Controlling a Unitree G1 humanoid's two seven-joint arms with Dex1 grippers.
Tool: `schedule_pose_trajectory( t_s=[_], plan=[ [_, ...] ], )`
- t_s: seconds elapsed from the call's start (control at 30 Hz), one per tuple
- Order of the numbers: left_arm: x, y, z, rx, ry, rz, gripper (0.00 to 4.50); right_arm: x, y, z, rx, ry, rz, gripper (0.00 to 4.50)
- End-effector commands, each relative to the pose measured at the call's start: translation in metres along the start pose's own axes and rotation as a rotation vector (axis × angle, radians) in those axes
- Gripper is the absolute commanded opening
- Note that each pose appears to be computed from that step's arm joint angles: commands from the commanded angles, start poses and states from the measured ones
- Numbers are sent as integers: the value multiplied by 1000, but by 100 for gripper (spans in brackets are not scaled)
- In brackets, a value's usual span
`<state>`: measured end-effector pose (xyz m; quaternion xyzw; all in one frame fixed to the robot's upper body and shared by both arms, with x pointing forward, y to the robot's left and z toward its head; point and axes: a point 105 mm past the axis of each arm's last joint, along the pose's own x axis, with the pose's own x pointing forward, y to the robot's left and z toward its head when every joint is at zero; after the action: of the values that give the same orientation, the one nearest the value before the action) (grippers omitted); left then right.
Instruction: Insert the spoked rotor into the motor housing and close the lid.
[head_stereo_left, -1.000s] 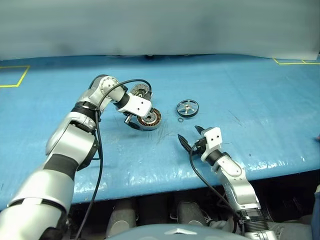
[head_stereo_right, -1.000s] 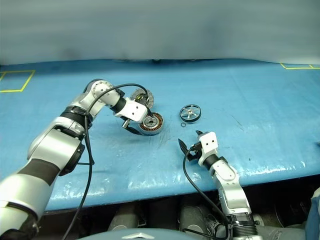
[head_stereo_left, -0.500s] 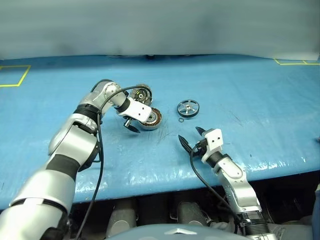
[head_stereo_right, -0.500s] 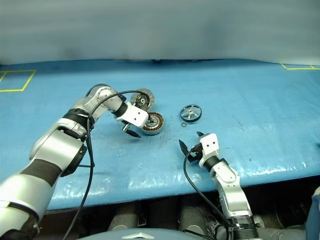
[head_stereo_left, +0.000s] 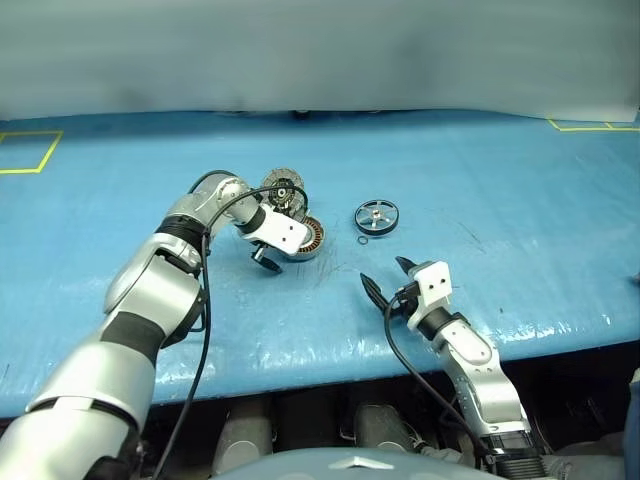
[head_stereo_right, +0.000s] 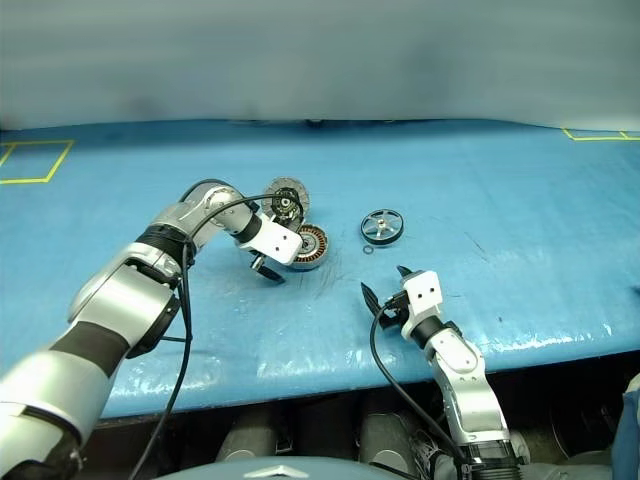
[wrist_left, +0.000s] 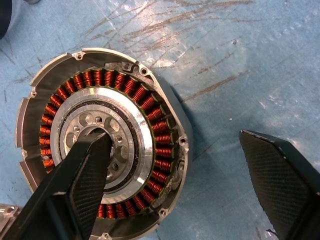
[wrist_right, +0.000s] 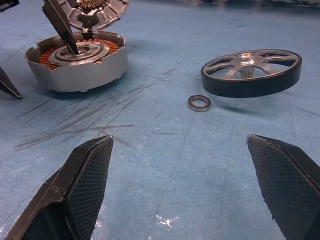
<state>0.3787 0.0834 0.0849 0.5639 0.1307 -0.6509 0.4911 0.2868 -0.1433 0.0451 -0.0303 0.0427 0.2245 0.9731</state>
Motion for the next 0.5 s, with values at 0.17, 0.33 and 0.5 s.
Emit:
schedule_pose_trajectory(
  t_s=[0.17,0.33,0.5],
  plan=[
    [10,-20,-12,-17,48,-79,213,-1,-4,14,-26,-42,-14,450],
    [5,-26,-18,6,47,-73,213,0,-4,15,-27,-43,-16,450],
    [-5,-28,-15,71,1,-48,213,2,-3,14,-25,-42,-11,450]
  ],
)
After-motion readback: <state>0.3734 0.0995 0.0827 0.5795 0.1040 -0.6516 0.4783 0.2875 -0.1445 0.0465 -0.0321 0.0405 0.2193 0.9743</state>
